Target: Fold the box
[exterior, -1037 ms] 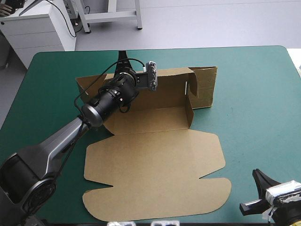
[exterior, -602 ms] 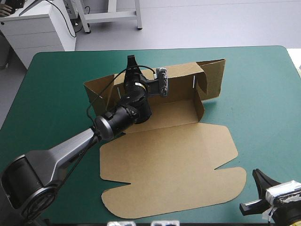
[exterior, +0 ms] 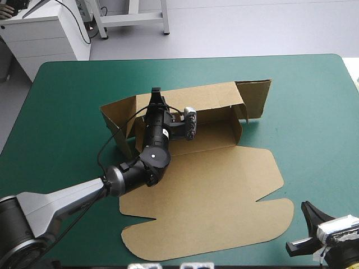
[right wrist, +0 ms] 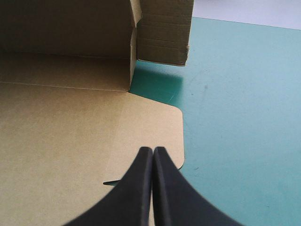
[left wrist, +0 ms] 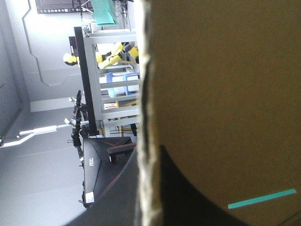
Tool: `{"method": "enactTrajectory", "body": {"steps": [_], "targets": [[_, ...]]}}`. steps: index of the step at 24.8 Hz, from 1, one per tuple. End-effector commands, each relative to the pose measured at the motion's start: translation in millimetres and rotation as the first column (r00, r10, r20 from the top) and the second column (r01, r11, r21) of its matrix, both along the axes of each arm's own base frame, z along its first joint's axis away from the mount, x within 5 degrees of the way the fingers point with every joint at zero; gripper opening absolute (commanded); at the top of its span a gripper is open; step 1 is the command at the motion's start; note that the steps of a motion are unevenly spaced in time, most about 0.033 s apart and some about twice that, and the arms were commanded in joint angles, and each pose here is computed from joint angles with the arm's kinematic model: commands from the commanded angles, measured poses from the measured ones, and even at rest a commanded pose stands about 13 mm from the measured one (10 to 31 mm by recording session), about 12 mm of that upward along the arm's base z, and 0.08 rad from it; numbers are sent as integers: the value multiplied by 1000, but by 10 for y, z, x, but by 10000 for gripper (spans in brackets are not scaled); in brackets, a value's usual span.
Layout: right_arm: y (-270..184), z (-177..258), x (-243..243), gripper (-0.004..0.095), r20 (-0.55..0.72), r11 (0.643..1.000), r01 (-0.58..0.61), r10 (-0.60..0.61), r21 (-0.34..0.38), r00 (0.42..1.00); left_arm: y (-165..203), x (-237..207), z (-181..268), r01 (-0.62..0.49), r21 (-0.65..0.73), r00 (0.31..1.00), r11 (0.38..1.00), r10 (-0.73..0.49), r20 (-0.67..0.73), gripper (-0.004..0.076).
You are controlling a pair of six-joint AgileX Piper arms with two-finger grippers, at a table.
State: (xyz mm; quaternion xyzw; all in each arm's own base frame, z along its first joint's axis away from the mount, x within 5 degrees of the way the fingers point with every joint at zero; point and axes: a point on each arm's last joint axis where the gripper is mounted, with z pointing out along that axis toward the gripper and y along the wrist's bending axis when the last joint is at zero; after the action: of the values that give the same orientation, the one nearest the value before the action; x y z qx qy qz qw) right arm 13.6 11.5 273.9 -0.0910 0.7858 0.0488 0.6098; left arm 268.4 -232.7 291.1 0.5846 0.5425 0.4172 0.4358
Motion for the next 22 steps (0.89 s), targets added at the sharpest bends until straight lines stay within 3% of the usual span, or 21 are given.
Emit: {"method": "enactTrajectory", "body": {"steps": [1, 22], "targets": [[-10, 135, -51, -14, 117, 1000, 14, -16, 20, 993, 90, -96, 223, 16, -38, 992, 999, -11, 127, -8], [-10, 135, -51, -14, 117, 1000, 14, -16, 20, 993, 133, -152, 57, 21, -7, 996, 1000, -20, 85, -8]]}}
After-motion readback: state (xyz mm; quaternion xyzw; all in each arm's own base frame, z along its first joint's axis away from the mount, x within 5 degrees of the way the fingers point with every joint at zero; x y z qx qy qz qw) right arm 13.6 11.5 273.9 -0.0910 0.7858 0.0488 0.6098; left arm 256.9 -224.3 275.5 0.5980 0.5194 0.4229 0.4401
